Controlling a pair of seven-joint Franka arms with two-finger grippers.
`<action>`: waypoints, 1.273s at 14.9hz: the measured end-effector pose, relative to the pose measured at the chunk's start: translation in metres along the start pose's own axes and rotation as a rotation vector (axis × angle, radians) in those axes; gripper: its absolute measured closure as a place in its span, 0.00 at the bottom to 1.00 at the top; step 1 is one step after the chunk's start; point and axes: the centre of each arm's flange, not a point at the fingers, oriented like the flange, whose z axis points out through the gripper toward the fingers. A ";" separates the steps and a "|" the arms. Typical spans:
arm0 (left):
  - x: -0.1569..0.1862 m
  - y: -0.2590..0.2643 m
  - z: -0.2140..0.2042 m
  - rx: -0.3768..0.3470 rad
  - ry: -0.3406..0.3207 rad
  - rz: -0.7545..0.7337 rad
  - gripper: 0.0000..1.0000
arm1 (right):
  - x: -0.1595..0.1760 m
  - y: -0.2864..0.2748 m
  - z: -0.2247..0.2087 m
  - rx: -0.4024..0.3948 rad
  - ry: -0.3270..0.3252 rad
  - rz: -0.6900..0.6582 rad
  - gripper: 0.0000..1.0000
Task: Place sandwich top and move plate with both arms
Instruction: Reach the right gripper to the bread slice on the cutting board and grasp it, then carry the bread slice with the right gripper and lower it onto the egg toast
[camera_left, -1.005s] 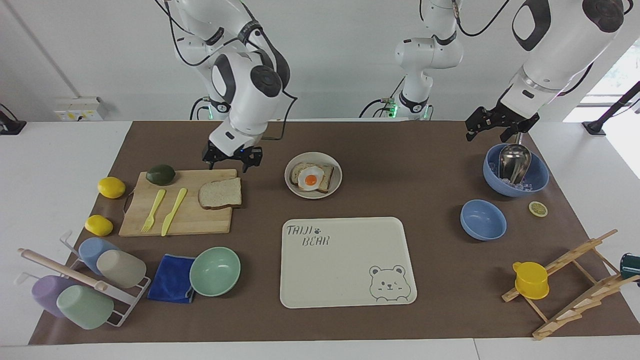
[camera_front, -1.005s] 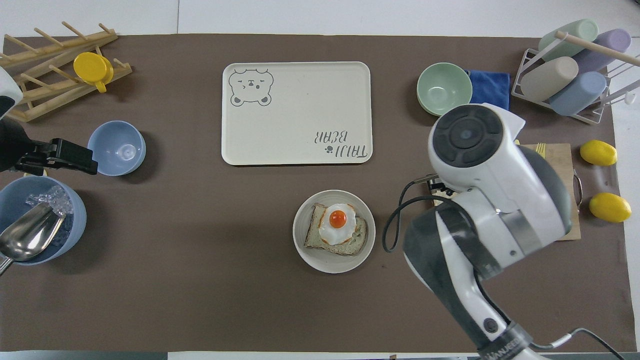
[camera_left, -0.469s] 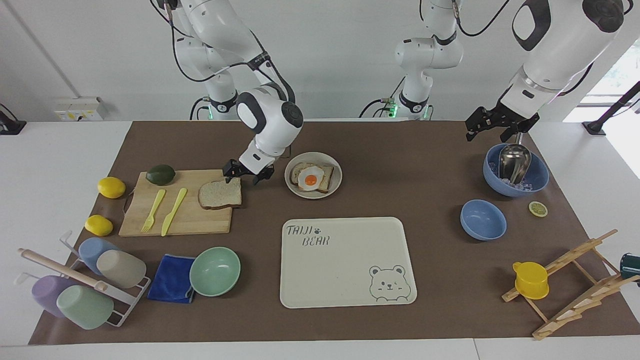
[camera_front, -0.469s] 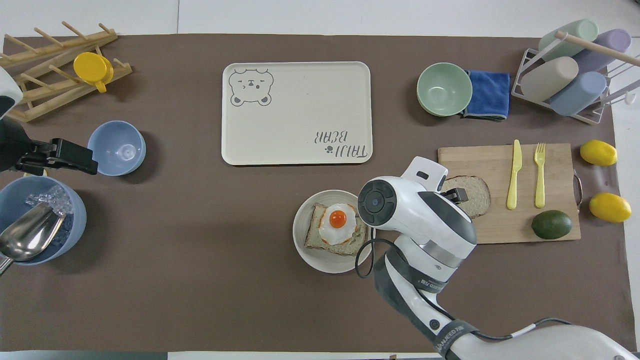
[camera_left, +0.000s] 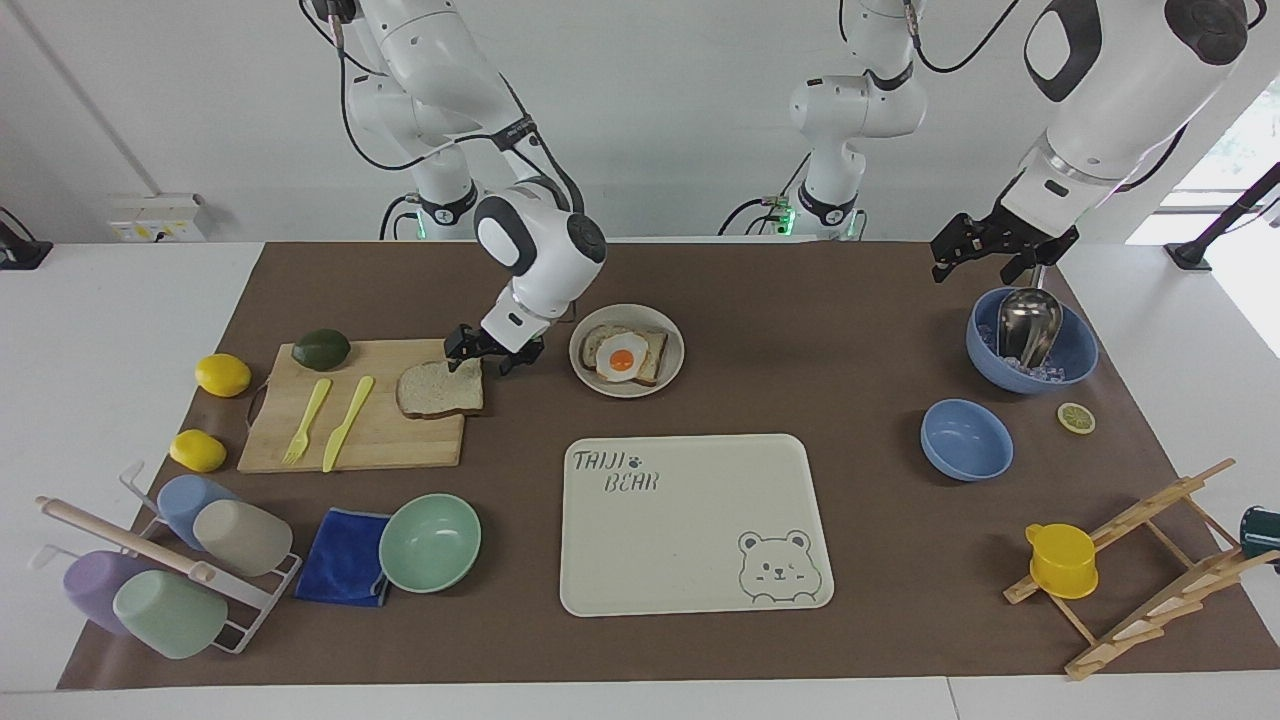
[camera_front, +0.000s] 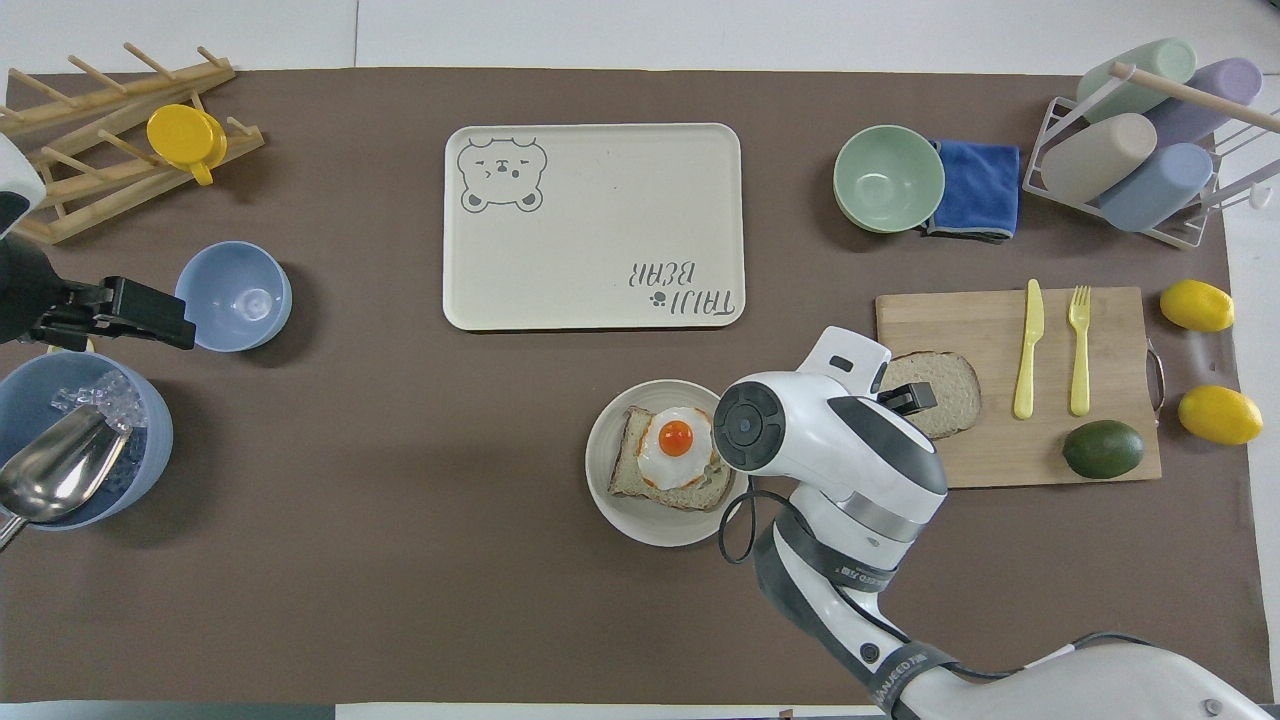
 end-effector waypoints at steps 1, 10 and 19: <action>0.000 0.000 0.000 0.000 0.000 0.000 0.00 | 0.000 0.000 0.003 -0.003 0.000 -0.002 0.07; 0.000 0.000 0.000 0.000 0.000 0.000 0.00 | -0.002 0.010 0.028 -0.013 0.012 -0.013 0.27; 0.000 0.000 0.000 0.000 0.000 0.000 0.00 | 0.019 0.039 -0.027 -0.094 -0.015 0.002 0.82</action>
